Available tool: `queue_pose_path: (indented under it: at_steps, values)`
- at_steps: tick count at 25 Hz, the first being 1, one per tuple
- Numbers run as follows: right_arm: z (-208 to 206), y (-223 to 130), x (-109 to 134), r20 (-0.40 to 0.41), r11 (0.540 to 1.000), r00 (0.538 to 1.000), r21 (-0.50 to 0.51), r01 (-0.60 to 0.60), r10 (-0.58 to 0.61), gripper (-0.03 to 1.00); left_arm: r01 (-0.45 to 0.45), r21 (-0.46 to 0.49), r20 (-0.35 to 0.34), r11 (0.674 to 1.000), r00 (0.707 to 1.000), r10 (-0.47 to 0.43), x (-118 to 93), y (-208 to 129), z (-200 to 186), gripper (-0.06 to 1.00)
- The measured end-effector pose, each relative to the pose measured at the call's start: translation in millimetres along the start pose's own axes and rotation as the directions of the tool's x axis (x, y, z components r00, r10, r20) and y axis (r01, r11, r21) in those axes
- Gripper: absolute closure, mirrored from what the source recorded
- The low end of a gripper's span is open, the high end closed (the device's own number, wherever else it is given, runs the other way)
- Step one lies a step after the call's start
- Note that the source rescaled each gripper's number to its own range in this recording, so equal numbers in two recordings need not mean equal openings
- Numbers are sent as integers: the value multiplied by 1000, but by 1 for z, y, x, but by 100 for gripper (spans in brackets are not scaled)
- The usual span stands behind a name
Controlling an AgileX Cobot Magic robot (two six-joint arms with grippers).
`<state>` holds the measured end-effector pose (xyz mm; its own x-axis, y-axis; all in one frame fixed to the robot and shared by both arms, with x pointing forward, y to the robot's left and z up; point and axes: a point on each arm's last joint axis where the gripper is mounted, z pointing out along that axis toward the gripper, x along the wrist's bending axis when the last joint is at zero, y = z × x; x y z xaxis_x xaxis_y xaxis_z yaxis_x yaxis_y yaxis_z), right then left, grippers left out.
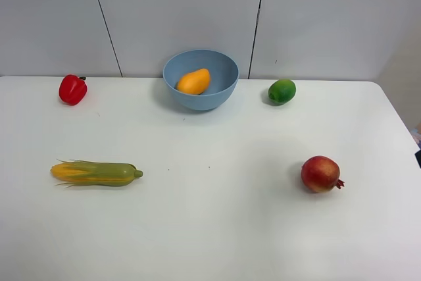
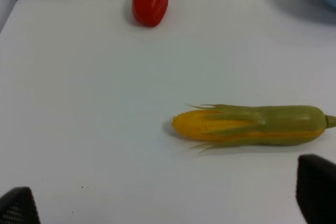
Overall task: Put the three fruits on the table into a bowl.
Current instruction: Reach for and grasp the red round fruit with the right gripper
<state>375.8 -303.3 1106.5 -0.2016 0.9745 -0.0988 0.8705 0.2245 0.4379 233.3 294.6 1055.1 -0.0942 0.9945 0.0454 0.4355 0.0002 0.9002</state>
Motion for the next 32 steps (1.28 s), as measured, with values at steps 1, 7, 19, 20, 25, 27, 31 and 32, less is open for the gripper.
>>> queue_pose_path:
  at_steps: [1, 7, 19, 20, 25, 27, 31, 32]
  values:
    - [6, 4, -1, -10, 999, 1000, 26, 24, -23, -3, 0, 0, 0, 1000, 1000, 0, 0, 0, 0, -4]
    - [41, 21, -5, -90, 980, 988, 148, 137, -125, -3, 1, 0, 0, 1000, 1000, -1, 0, 0, 0, -4]
    - [117, 58, 30, -222, 873, 879, 163, 460, -422, -3, 0, 0, 0, 1000, 1000, 0, 0, 0, 0, -4]
    - [123, 60, 35, -230, 864, 869, 160, 477, -438, -3, 0, 0, 0, 1000, 1000, 0, 0, 0, 0, -4]
    - [158, 68, 51, -247, 827, 835, 168, 537, -492, -3, 0, 0, 0, 1000, 1000, 0, 0, 0, 0, -4]
    - [170, 69, 53, -251, 824, 833, 175, 539, -492, -3, 0, 0, 0, 1000, 1000, 0, 0, 0, 0, -4]
    - [190, 69, 54, -250, 811, 827, 193, 552, -504, -3, 0, 0, 0, 1000, 1000, 0, 0, 0, 0, -4]
    - [194, 70, 54, -247, 808, 825, 194, 556, -508, -3, 0, 0, 0, 1000, 1000, 0, 0, 0, 0, -4]
